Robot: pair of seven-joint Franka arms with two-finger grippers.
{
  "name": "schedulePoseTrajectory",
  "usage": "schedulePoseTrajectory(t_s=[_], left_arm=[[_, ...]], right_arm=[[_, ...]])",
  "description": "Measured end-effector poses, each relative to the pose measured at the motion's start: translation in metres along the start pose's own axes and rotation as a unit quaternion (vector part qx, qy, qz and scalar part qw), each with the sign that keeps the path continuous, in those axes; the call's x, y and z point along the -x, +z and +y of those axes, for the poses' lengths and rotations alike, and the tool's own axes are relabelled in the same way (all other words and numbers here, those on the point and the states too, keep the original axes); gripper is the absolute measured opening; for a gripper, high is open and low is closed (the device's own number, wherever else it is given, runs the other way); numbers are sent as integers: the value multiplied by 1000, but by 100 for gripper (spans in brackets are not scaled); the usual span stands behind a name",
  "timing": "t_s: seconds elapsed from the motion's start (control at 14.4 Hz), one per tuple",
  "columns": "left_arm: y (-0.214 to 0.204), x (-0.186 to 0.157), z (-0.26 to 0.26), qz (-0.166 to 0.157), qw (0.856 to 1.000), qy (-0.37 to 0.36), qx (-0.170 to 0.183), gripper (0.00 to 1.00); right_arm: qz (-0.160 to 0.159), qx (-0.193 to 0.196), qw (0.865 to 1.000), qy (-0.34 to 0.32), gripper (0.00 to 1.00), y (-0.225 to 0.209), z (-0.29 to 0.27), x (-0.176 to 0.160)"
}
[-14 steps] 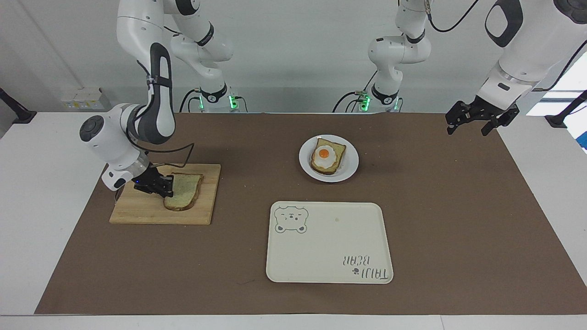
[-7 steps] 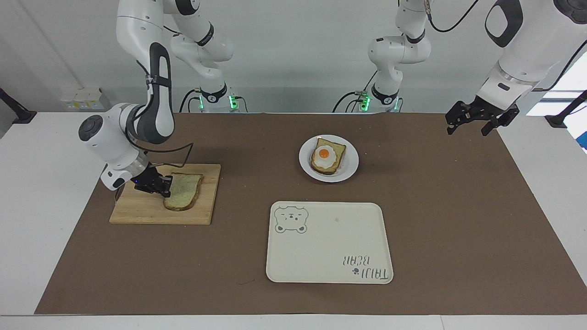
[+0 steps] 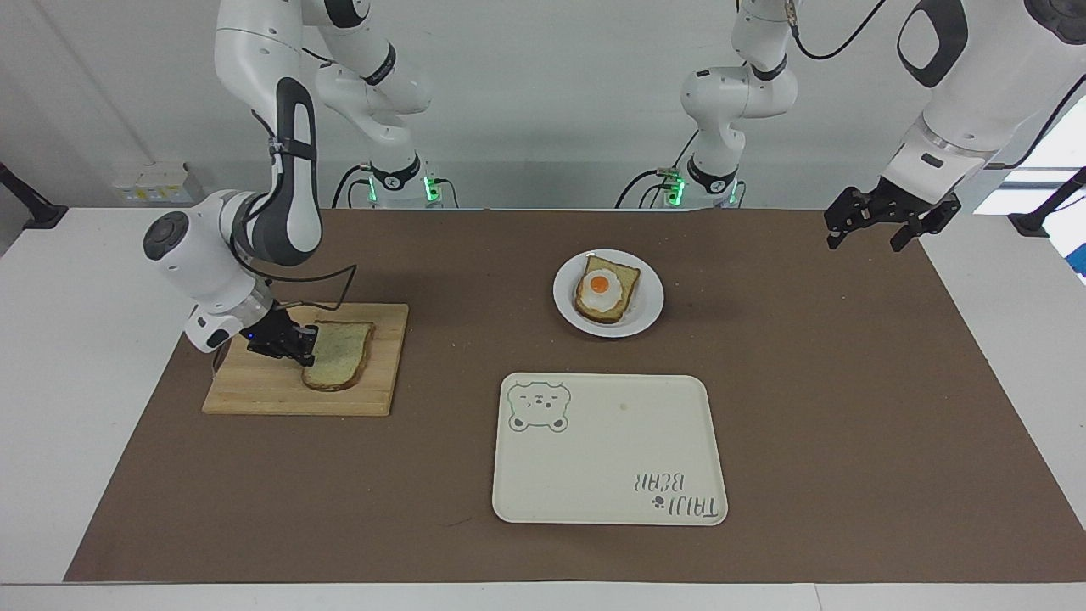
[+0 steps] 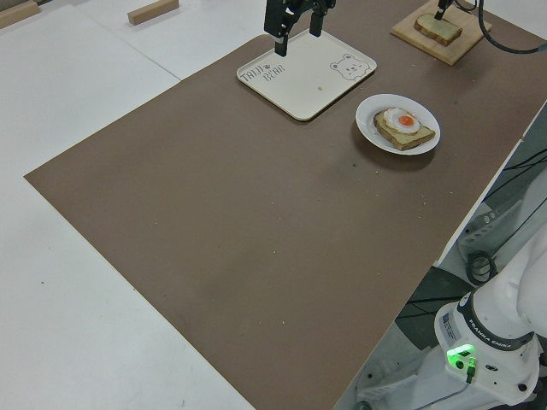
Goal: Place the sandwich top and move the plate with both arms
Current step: 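Grasp the bread slice edge with the right gripper and lift it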
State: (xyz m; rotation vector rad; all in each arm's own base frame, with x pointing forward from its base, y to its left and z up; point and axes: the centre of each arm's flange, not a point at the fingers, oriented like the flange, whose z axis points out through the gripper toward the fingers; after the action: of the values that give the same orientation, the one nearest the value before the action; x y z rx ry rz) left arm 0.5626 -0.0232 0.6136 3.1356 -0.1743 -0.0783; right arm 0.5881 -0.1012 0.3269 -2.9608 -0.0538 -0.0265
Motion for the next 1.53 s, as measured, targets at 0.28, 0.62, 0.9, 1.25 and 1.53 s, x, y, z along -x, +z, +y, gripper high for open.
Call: schedulePoseTrajectory(t_s=[0.28, 0.62, 0.9, 1.25, 1.53], left_arm=[[0, 0, 0, 0, 1000, 0, 0, 100], [0, 0, 0, 0, 1000, 0, 0, 100], [0, 0, 0, 0, 1000, 0, 0, 100], [0, 0, 0, 0, 1000, 0, 0, 100], [0, 0, 0, 0, 1000, 0, 0, 100]], right_arm=[[9, -4, 1000, -14, 4, -33, -7, -9], [-8, -29, 999, -25, 4, -82, -24, -6], [-33, -98, 995, -6, 4, -104, -29, 1], [-83, -151, 985, -12, 4, -102, -50, 12], [-104, -159, 981, -31, 4, -93, -93, 9]])
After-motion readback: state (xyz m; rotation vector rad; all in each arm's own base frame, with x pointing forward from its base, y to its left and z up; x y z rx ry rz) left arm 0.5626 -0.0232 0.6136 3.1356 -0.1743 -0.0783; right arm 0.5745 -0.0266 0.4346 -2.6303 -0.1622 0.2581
